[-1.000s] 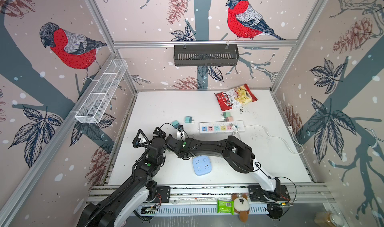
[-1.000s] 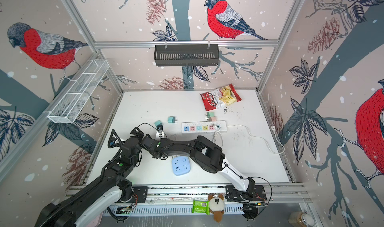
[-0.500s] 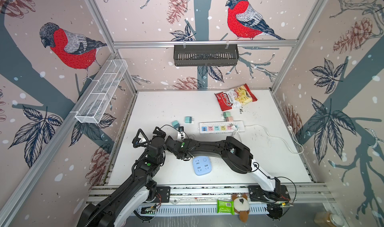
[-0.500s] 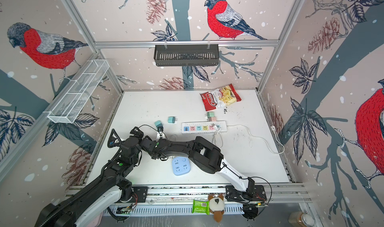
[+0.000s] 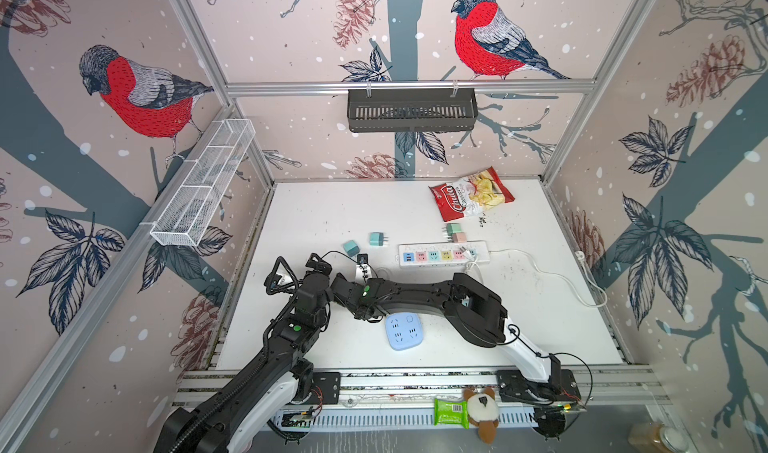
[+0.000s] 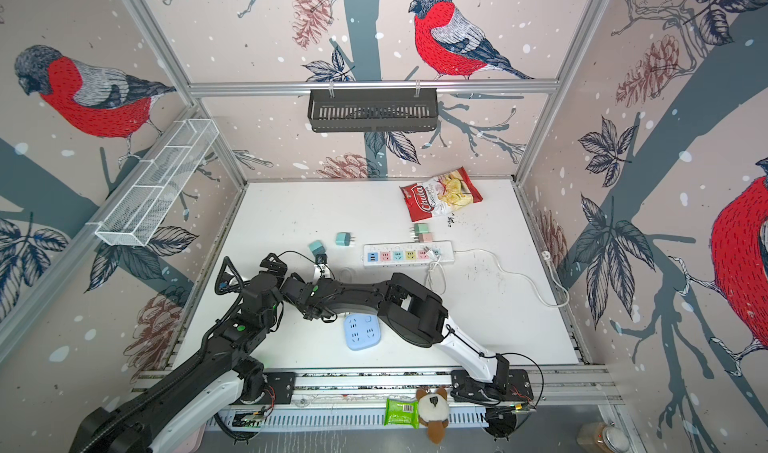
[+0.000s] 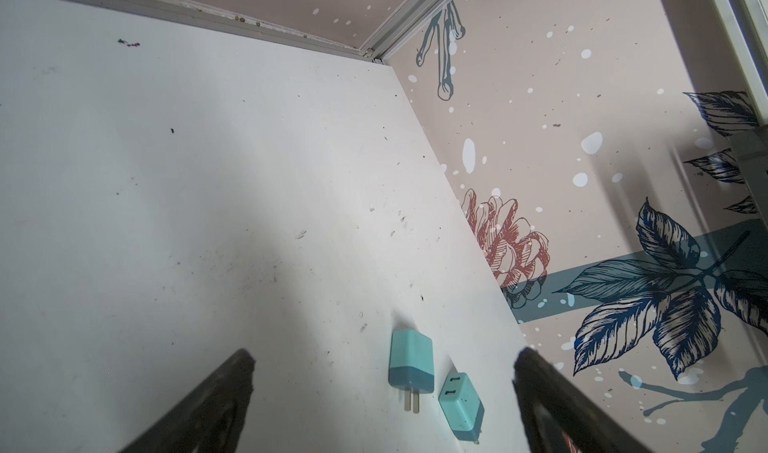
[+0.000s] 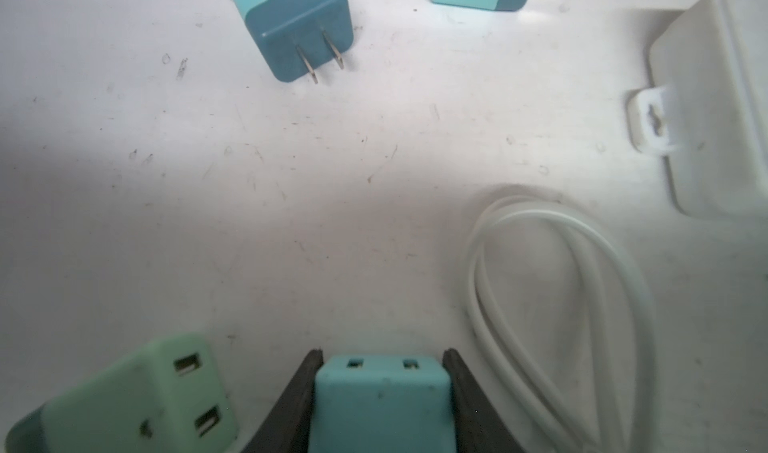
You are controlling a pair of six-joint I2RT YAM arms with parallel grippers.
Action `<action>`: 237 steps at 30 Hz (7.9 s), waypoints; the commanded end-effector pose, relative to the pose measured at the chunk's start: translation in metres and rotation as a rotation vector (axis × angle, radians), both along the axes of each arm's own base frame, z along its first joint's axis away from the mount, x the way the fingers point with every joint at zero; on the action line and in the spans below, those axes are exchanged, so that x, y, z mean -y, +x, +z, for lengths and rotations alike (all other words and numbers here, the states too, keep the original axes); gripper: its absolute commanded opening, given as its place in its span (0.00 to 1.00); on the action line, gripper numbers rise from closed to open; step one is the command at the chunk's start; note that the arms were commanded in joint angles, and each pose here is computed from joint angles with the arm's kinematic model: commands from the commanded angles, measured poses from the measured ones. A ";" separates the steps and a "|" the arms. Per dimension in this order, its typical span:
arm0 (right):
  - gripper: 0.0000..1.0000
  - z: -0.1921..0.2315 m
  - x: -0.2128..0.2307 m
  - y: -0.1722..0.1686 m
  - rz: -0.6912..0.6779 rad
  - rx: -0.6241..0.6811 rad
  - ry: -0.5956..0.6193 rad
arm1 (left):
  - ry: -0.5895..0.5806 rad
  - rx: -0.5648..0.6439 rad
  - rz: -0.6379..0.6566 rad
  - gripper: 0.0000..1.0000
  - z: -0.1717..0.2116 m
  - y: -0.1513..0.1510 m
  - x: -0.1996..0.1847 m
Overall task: Insert the plug
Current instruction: 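Lift the teal charger and carry it toward the socket boxes with the right gripper, then close the left gripper on the teal charger while the right gripper holds it, then open the right gripper and draw it back while the left gripper holds the charger, then carry the teal charger over the light-blue socket box with the left gripper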
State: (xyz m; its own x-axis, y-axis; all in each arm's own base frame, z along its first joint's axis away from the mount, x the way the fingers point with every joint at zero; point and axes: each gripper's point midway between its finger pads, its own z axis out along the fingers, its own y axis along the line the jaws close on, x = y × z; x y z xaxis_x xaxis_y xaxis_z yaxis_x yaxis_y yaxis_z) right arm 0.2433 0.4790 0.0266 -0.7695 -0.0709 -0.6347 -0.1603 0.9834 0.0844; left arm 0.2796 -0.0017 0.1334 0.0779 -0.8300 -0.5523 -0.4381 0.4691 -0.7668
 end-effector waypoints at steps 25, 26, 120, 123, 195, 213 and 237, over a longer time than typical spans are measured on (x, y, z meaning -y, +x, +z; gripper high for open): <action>0.04 0.148 0.167 -0.046 -0.180 0.397 0.178 | 0.072 0.210 -0.533 0.97 0.081 0.019 0.088; 0.04 0.150 0.177 -0.046 -0.191 0.405 0.197 | 0.073 0.215 -0.576 0.97 0.085 0.020 0.096; 0.03 0.207 0.254 -0.139 0.719 1.173 0.389 | 0.444 0.160 -1.916 0.71 0.096 -0.158 0.368; 0.05 0.205 0.255 -0.145 0.749 1.180 0.417 | 0.416 0.159 -1.968 0.70 0.093 -0.165 0.374; 1.00 0.168 0.312 -0.057 0.196 0.860 0.340 | 1.036 0.220 -1.815 0.00 0.028 -0.146 0.299; 1.00 0.162 0.317 -0.048 0.172 0.846 0.345 | 1.153 0.027 -1.904 0.00 -0.021 -0.146 0.293; 1.00 0.157 0.314 -0.045 0.172 0.817 0.327 | 1.189 -0.120 -1.953 0.00 -0.048 -0.143 0.296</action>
